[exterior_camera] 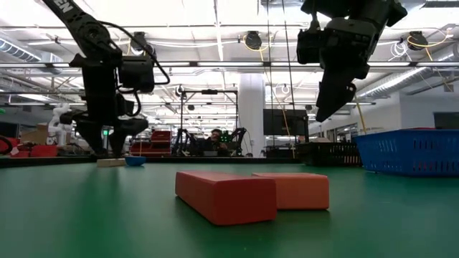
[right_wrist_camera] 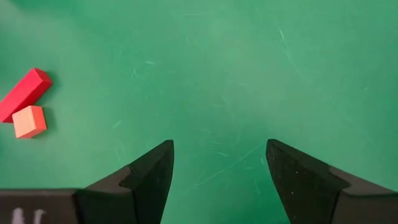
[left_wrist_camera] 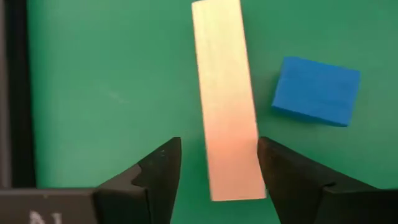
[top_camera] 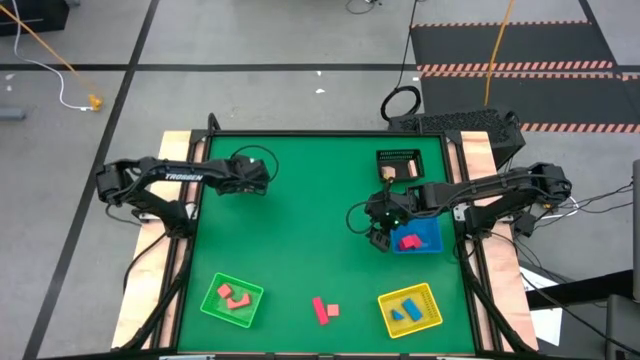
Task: Sort & place blocks by color
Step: Put the brown block into the black bin
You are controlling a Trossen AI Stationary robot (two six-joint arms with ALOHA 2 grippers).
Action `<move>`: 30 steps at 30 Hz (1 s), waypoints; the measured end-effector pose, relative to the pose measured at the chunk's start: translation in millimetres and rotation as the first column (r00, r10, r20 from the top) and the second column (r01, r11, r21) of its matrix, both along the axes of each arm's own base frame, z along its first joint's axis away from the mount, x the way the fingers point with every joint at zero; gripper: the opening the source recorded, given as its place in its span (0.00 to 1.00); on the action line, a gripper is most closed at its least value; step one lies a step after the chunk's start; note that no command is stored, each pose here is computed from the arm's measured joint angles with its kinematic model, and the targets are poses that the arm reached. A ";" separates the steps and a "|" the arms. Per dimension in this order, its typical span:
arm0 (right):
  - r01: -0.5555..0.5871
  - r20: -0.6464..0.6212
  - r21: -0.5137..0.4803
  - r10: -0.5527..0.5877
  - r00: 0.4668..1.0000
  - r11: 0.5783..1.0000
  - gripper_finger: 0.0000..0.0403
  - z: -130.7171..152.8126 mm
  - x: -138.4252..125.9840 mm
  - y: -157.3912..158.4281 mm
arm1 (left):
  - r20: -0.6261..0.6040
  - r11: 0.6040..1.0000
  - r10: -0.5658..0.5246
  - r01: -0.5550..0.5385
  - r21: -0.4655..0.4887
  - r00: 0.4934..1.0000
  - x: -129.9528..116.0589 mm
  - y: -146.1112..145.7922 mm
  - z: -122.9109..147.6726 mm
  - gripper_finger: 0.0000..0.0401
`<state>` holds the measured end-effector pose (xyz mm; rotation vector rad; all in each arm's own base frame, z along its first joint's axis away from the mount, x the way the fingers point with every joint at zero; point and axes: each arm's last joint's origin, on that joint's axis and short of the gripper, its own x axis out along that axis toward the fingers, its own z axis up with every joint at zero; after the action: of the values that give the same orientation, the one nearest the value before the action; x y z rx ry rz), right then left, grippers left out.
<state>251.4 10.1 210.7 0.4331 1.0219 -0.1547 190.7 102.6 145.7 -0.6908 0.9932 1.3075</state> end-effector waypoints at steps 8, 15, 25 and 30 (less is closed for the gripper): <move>-0.011 0.001 -0.007 0.011 1.000 1.000 0.61 0.0 0.0 0.0 | 0.030 1.000 -0.024 0.024 0.018 0.999 2.8 -4.5 -4.0 0.56; -0.010 0.002 -0.006 0.010 1.000 1.000 0.61 0.0 0.1 0.0 | 0.038 0.999 -0.031 0.030 0.027 0.999 0.8 -4.8 -9.0 0.56; -0.010 0.002 -0.006 0.010 1.000 1.000 0.61 0.1 0.1 0.0 | 0.078 0.999 -0.004 0.001 0.037 0.997 -11.9 -9.5 -29.2 0.55; -0.009 0.002 -0.006 0.009 1.000 1.000 0.61 0.1 0.1 0.0 | 0.071 0.999 -0.032 0.030 0.028 0.997 -11.7 -9.8 -29.9 0.41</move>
<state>251.5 10.1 210.8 0.4230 1.0208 -0.1488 179.0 92.8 115.8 -0.6941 0.9241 1.2588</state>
